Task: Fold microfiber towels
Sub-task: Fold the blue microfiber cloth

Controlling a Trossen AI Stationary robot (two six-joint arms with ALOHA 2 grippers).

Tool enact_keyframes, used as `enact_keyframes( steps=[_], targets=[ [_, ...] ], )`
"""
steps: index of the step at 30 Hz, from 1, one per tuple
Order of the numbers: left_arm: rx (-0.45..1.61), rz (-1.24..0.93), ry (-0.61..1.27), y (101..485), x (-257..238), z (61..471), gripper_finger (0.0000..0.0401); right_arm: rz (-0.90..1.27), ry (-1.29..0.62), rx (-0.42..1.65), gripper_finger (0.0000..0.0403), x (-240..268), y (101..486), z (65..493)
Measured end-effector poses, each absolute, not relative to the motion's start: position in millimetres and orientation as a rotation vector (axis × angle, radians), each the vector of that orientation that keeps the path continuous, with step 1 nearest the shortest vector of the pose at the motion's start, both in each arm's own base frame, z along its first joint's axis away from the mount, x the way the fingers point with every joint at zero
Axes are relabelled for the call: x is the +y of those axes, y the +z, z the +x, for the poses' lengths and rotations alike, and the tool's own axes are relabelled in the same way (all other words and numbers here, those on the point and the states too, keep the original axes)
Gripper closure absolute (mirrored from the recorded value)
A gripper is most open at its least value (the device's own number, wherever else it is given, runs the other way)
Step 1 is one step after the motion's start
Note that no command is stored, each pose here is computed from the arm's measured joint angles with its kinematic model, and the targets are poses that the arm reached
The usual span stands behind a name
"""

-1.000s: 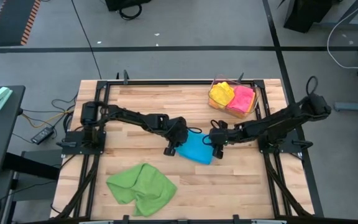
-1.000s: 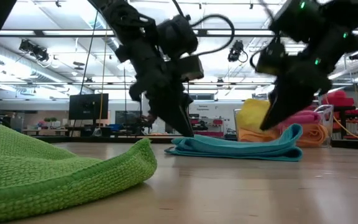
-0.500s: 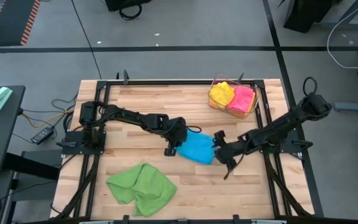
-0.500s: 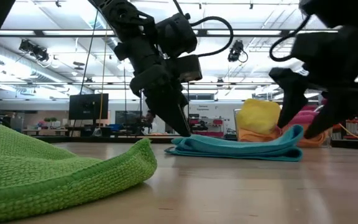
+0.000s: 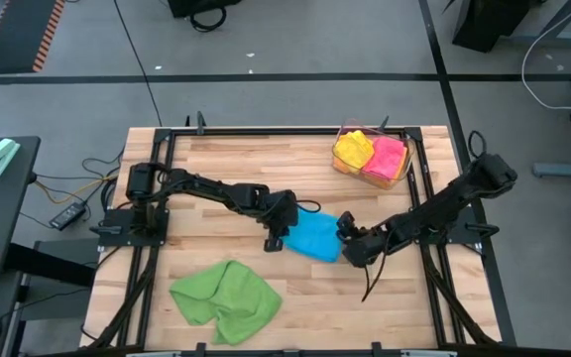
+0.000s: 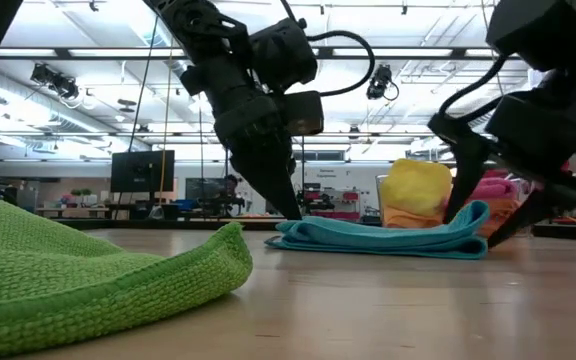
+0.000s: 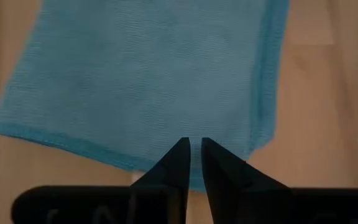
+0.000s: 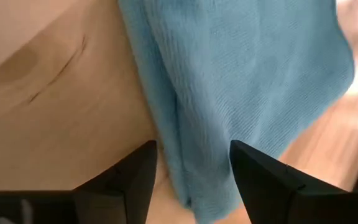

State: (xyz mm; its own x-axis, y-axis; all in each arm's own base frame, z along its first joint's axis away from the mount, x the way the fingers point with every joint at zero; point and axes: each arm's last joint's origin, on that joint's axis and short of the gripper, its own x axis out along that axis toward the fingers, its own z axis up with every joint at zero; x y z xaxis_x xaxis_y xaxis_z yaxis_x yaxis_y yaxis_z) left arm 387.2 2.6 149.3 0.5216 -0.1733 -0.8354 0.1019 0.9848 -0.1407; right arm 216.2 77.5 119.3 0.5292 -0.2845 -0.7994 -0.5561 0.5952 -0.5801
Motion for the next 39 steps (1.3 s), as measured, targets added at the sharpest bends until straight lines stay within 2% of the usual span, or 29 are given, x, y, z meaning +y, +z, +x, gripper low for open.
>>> enact_keyframes(
  steps=[5,8,12,16,18,24,30,35,39],
  targets=[
    [1.011,-0.073,-0.198,149,-16,387,0.036,-1.049,0.218,0.981,0.0197,80,115,225],
    [1.009,-0.081,-0.216,150,-29,387,0.0362,-1.05,0.24,0.969,0.0215,81,115,226],
    [0.985,-0.084,-0.248,151,-49,387,0.0359,-1.021,0.283,0.958,0.0281,82,115,226],
    [0.959,-0.081,-0.283,153,-67,387,0.0359,-0.861,0.315,0.931,0.0367,87,117,229],
    [0.964,-0.092,-0.291,153,-75,386,0.036,-0.781,0.334,0.942,0.039,90,120,231],
    [0.975,-0.113,-0.312,154,-94,382,0.036,-0.566,0.444,1.057,0.0392,107,143,238],
    [0.978,-0.101,-0.338,154,-105,379,0.036,-0.196,0.557,1.227,0.0392,121,178,244],
    [0.977,-0.093,-0.342,154,-108,378,0.0367,0.002,0.638,1.356,0.0392,134,203,241],
    [0.959,-0.045,-0.313,154,-106,379,0.0371,0.149,0.699,1.368,0.0393,142,223,246]
  ],
)
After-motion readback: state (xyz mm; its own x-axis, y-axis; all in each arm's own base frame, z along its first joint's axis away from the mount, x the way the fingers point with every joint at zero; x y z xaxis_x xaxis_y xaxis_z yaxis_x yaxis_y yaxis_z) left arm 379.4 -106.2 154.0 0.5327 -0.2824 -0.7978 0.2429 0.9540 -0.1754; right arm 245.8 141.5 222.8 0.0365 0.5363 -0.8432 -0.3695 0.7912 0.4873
